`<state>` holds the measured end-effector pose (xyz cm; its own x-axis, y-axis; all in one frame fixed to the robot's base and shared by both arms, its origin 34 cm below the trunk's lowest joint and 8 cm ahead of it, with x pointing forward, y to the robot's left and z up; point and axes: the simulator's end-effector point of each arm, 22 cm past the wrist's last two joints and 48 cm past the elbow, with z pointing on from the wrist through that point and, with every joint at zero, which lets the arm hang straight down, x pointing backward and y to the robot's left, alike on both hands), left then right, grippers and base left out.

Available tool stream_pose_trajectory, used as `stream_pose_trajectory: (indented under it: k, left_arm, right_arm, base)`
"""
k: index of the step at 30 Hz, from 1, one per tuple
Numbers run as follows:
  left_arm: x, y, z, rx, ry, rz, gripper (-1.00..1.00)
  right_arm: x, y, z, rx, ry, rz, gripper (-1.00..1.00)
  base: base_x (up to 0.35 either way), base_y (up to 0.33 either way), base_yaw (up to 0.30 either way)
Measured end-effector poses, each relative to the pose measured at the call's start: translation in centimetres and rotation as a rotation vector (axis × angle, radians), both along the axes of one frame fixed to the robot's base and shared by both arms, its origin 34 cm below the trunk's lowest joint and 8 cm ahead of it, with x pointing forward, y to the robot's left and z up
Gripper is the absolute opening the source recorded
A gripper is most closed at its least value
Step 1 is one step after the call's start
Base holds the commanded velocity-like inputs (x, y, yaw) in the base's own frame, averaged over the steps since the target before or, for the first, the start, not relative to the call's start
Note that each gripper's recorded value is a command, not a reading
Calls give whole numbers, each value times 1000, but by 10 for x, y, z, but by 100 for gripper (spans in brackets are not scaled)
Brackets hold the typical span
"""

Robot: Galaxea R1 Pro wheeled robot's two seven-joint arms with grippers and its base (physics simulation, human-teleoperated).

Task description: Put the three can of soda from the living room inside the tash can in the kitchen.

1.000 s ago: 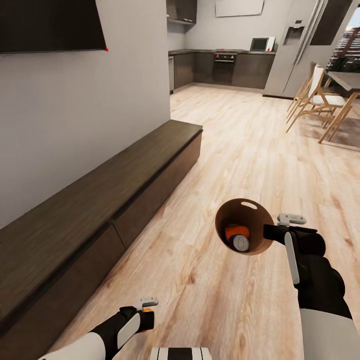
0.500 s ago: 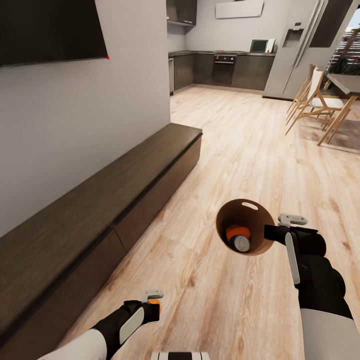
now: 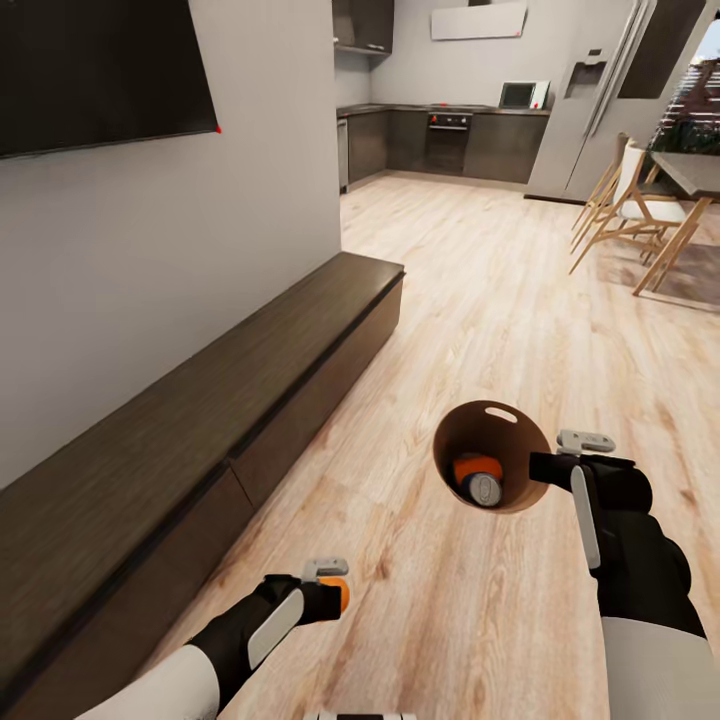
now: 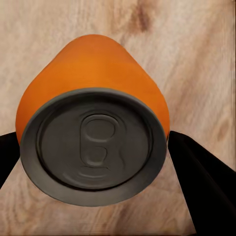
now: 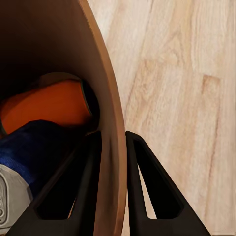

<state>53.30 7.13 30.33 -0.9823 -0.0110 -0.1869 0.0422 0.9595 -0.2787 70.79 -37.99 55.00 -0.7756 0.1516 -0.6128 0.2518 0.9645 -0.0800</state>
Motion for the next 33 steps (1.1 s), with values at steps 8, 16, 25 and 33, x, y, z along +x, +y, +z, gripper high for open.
stream_pose_trajectory:
  k: [8, 16, 25, 33]
  left_arm:
    - [12, -21, 39, -45, 3, -50, -100]
    - [17, -22, 70, -60, 29, -94, -100]
    - [48, -41, 149, -65, -32, -204, -100]
    - [53, -53, 196, -79, -49, -277, -100]
  right_arm:
    - [-2, -2, 3, 4, 37, -6, -100]
    - [-12, -9, -6, -5, 111, -21, -100]
    - [-33, -46, -3, -156, 209, -115, -100]
    - [-30, -46, 9, -156, 206, -133, -100]
  base:
    - [0, 0, 0]
    - [0, 0, 0]
    - [0, 0, 0]
    - [0, 0, 0]
